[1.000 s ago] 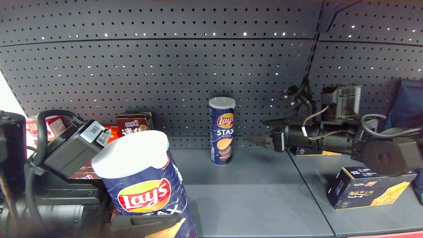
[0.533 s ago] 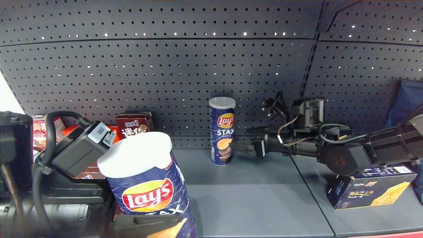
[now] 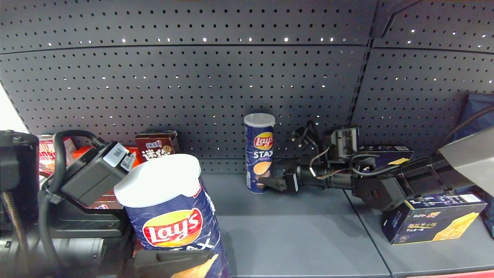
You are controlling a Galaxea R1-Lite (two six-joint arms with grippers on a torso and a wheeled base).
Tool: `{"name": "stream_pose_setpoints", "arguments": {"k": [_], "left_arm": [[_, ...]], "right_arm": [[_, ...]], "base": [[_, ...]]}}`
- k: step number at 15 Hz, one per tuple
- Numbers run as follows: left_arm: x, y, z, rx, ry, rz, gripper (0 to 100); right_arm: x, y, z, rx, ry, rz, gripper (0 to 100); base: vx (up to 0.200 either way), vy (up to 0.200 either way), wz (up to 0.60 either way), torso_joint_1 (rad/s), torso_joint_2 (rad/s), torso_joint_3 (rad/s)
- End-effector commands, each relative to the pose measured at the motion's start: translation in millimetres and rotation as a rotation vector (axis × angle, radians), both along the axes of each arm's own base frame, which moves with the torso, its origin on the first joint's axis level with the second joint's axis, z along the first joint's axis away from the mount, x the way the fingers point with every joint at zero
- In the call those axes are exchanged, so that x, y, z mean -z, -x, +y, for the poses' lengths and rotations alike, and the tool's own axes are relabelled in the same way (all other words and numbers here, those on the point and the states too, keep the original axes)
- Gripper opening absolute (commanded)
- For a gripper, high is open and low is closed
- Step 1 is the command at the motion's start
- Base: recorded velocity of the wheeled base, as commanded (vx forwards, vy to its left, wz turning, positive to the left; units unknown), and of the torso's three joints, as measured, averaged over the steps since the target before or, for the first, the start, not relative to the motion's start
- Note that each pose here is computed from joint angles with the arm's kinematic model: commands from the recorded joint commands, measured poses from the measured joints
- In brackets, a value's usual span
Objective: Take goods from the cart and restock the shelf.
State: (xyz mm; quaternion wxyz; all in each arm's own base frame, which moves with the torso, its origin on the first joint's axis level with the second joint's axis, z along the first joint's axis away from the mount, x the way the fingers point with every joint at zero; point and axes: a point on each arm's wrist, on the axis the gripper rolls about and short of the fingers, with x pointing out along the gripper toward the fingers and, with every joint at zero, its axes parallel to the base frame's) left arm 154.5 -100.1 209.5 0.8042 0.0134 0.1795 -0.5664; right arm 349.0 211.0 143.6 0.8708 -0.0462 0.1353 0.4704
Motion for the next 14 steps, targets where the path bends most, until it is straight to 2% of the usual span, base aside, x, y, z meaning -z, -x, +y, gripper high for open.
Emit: {"name": "stream_pose_setpoints", "arguments": {"k": [1,14], "left_arm": [[0.2,0,0.2,-0.001,0.000,0.000,0],[2.2,1,0.9,-0.003,-0.003,0.008,0]], "right_arm": [[8,-5,4,-0.005,0.007,0.012,100],[29,-30,36,-0.031,0.001,0.000,100]], "base": [[0.000,0.000,0.00,0.000,0.00,0.000],[0.000,0.000,0.00,0.000,0.00,0.000]]}}
